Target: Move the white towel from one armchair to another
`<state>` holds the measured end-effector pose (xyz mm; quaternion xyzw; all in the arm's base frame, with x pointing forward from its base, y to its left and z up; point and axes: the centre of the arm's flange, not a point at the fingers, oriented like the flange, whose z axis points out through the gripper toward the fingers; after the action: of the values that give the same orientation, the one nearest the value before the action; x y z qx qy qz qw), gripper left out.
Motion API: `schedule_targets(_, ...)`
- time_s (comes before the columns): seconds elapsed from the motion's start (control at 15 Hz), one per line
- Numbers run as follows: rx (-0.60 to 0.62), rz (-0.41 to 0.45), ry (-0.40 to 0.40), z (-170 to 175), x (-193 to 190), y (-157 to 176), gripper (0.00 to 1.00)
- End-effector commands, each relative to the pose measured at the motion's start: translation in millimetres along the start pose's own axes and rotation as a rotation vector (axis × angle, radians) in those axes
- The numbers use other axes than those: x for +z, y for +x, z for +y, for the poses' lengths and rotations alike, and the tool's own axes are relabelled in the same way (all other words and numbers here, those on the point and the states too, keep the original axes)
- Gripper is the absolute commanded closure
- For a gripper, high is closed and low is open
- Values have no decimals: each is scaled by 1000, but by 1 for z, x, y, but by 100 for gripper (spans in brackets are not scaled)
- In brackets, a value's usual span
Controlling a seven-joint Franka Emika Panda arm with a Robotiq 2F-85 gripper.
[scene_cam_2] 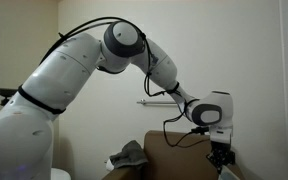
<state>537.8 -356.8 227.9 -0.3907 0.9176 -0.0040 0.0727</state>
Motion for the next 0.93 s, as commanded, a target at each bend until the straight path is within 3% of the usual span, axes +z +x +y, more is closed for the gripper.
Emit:
schedule_targets(0.0, 1, -2, -2, 2, -1, 1, 98)
schedule_targets(0.27, -38, 18, 37, 7, -13, -14, 98)
schedule_targets(0.87, -375, 85, 466, 59, -192, -56, 99)
